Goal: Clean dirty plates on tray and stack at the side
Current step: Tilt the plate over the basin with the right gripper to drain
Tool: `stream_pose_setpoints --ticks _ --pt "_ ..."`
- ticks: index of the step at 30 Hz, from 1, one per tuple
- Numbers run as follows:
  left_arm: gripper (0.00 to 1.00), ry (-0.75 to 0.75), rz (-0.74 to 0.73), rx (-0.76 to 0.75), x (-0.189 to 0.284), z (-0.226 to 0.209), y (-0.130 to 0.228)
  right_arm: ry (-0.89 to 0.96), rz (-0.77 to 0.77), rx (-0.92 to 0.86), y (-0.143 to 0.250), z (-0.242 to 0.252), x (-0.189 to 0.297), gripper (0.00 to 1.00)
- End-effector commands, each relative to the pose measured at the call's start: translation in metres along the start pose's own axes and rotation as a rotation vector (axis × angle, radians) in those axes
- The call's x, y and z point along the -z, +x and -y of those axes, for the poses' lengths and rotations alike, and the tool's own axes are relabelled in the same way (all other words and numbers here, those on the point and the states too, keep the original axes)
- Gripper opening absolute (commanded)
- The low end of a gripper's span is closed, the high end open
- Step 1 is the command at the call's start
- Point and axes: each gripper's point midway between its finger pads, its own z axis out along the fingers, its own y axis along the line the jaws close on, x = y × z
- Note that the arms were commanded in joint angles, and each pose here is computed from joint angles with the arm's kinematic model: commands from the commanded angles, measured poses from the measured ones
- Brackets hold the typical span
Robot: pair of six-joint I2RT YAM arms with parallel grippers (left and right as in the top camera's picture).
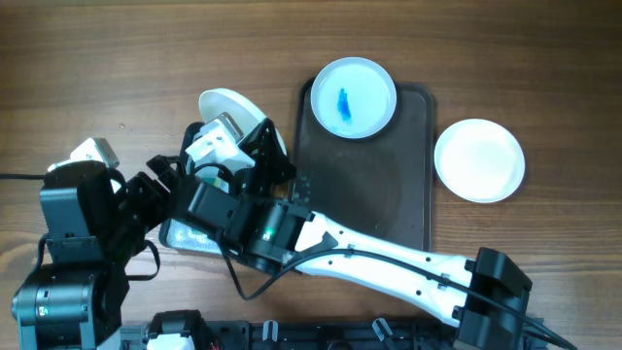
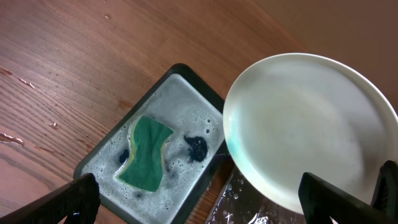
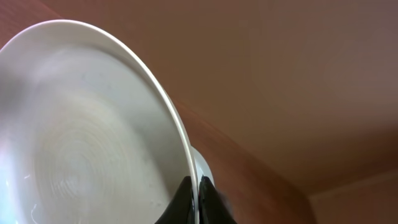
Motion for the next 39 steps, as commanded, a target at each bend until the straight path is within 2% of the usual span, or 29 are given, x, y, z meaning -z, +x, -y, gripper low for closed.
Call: stream_pose_setpoints --ticks 1,20,25,36,39 --pt "1.00 0.034 0.001 -0.001 0.003 0.007 -0.002 -0.021 0.048 0.003 -0.018 0.003 0.021 0.04" --pt "1.00 0.034 0.001 -0.001 0.003 0.007 -0.002 -0.023 0.062 0.000 -0.023 0.002 0.023 0.04" --pt "1.00 0.034 0.001 -0.002 0.003 0.007 -0.002 0.023 0.064 -0.011 -0.024 0.010 0.023 0.04" --pt "1.00 0.034 0.001 -0.001 0.003 0.007 -0.002 0.064 0.087 0.007 -0.038 0.019 0.022 0.04" --pt "1.00 0.034 0.001 -0.002 0.003 0.007 -0.002 0.027 0.108 0.014 -0.043 0.012 0.026 0.04"
